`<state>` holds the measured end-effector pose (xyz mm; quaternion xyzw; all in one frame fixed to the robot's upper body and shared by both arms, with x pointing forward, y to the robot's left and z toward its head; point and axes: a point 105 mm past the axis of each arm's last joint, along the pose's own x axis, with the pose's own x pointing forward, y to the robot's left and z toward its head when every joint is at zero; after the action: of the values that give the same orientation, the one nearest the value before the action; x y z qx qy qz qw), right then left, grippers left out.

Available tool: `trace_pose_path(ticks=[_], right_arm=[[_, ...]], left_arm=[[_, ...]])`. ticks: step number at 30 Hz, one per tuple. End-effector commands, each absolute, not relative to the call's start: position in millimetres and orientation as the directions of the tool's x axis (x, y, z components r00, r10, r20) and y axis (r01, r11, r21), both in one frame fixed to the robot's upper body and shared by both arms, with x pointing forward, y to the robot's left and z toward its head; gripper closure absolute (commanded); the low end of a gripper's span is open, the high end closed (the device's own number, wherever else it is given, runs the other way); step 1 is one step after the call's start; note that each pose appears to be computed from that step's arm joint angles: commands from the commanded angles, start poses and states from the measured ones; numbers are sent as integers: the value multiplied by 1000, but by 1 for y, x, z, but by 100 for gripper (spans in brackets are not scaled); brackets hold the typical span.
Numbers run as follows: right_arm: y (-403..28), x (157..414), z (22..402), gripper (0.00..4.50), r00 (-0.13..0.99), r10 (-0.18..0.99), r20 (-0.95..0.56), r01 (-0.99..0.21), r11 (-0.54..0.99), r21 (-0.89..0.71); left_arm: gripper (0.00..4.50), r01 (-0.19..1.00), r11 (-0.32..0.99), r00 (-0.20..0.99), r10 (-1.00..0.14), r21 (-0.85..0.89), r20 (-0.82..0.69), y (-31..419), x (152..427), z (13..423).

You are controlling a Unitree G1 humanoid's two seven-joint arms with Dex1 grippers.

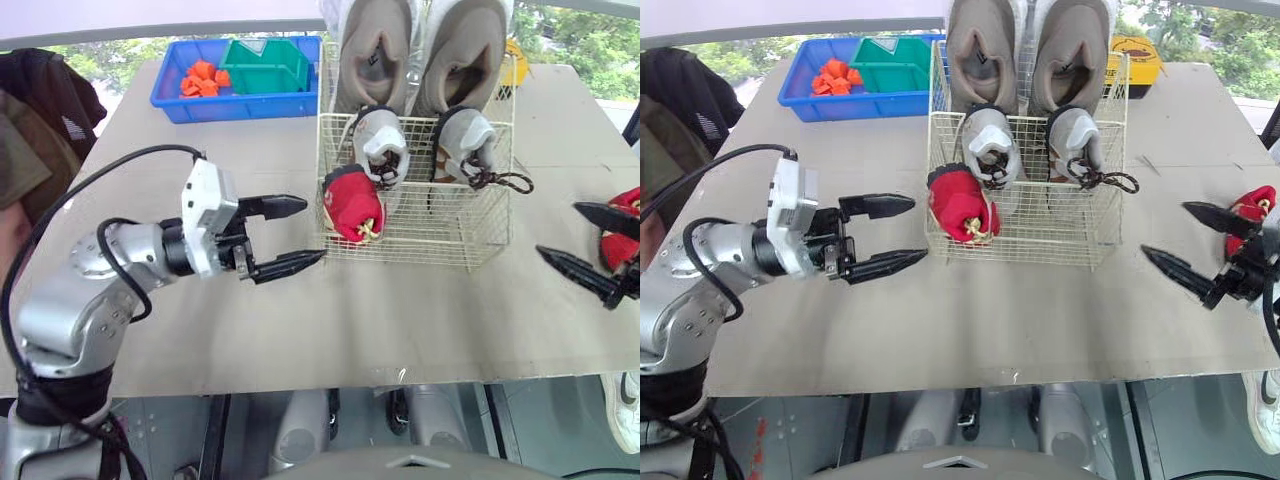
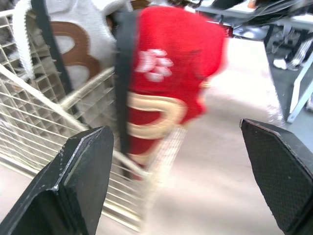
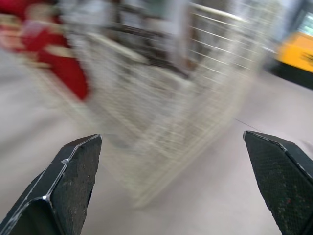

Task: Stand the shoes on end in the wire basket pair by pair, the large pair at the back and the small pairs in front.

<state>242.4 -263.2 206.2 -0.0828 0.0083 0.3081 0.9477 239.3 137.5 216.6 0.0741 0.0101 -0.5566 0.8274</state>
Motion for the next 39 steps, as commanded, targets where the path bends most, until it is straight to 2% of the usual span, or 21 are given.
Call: trace_pose_path(ticks=[1,2,3,5,8,10,15,21,23,25,29,31,32,39], right_arm=[[-296,250,222,0,897,437,-59,-441,881,-173],[-305,254,223,0,914,401,-63,-406,903,-141],[-318,262,221,0,931,342,-126,-359,921,-151],[-346,274,217,0,946,235,-221,-270,952,-145],[-377,286,209,0,943,134,-306,-166,983,-81],[-396,292,205,0,933,45,-358,-80,993,-85],[-435,306,184,0,863,-129,-488,39,981,-189],[-439,327,168,0,788,-182,-589,93,980,-178],[-437,330,164,51,769,-178,-613,89,981,-174],[-435,331,162,124,755,-169,-634,88,983,-159],[-429,333,156,327,727,-149,-671,76,988,-137],[-427,334,150,427,703,-166,-692,50,982,-185],[-427,335,149,439,703,-173,-689,67,982,-178],[-423,334,143,439,723,-138,-676,98,990,-97]], left_arm=[[5,921,381,388,-913,80,-126,133,219,226],[5,923,380,385,-911,61,-149,131,214,224],[5,943,333,331,-930,17,-156,124,205,225],[5,971,237,233,-968,-32,-98,108,194,234],[5,986,164,162,-986,-38,-45,86,191,240],[5,990,143,143,-990,-19,13,77,191,248],[5,993,110,108,-992,30,67,57,197,252],[5,994,96,91,-992,55,84,54,200,250],[0,993,96,90,-992,63,94,53,200,249],[0,993,94,87,-991,68,98,53,200,249],[0,992,94,87,-992,78,94,54,202,248],[0,992,90,82,-992,87,92,53,202,247],[0,992,89,80,-992,89,94,52,203,247],[0,991,86,76,-992,101,98,53,207,246]])
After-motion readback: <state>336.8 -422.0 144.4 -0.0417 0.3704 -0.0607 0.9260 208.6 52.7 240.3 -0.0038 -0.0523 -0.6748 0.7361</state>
